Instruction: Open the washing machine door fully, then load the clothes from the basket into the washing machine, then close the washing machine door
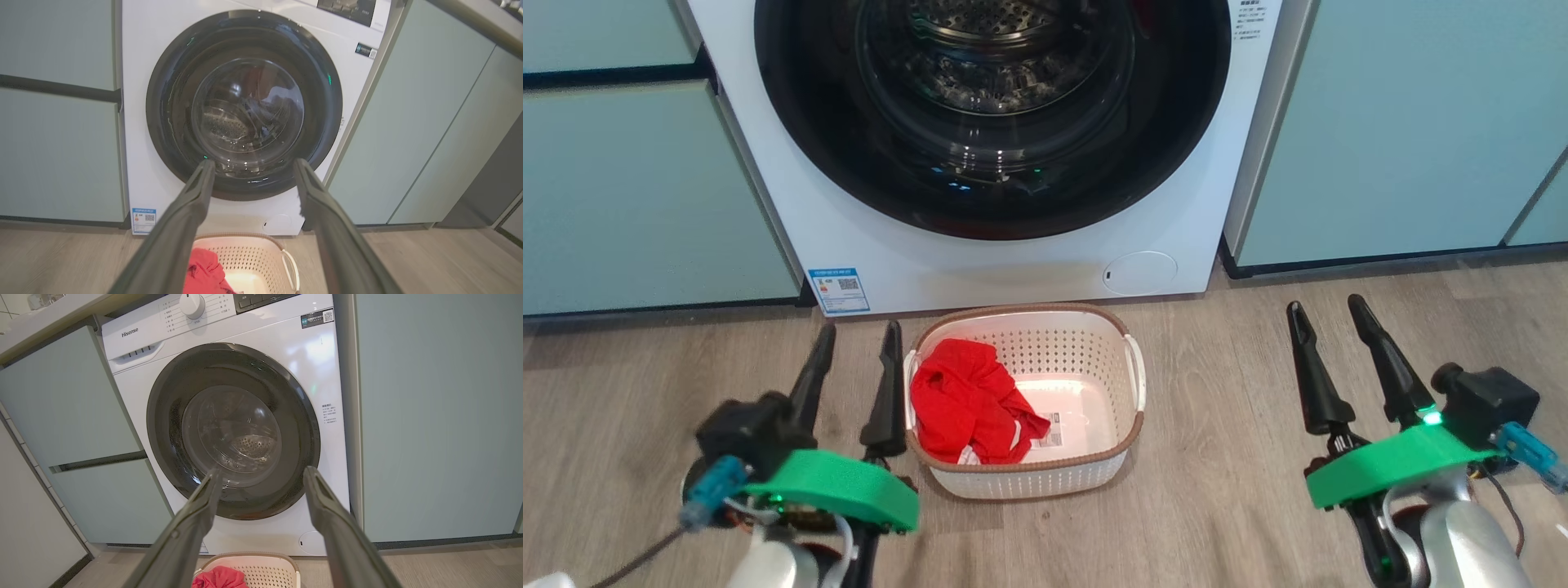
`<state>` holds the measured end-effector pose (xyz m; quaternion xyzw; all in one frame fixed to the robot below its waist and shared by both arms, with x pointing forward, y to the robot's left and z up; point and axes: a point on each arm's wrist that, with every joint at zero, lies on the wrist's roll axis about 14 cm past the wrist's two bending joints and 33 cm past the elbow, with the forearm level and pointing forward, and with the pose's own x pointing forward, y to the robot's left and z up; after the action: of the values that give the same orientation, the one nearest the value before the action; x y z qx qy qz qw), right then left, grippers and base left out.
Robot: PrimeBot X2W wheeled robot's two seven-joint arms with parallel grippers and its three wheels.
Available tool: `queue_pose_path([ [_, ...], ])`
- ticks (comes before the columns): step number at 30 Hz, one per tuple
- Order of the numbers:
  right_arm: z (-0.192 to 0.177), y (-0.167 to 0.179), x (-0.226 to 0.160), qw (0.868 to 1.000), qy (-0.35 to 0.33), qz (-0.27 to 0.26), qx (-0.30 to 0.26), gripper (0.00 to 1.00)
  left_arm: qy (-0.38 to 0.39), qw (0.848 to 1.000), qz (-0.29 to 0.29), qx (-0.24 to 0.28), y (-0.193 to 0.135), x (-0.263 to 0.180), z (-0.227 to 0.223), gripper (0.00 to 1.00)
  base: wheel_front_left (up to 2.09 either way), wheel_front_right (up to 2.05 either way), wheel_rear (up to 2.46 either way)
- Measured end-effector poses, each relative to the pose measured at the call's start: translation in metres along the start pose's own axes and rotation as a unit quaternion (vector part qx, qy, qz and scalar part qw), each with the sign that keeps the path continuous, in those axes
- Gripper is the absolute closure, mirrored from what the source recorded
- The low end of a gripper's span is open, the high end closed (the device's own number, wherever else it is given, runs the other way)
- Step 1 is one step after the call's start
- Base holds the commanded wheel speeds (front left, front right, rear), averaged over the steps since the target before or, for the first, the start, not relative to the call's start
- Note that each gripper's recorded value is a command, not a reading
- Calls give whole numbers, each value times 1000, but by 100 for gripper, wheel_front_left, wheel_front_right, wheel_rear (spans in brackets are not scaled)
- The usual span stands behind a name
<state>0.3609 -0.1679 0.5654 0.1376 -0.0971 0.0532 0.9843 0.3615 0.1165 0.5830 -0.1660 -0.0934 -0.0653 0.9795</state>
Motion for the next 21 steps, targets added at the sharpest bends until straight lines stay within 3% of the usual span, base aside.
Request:
queue_pose_path([
  [11, -25, -17, -12, 999, 33, -25, -22, 0, 24, 997, -2, 71, -11, -8, -25, 0, 0, 0, 0],
  [21, -36, -18, -16, 997, 48, -21, -61, 0, 33, 995, 17, 89, -1, -8, -38, 0, 0, 0, 0],
])
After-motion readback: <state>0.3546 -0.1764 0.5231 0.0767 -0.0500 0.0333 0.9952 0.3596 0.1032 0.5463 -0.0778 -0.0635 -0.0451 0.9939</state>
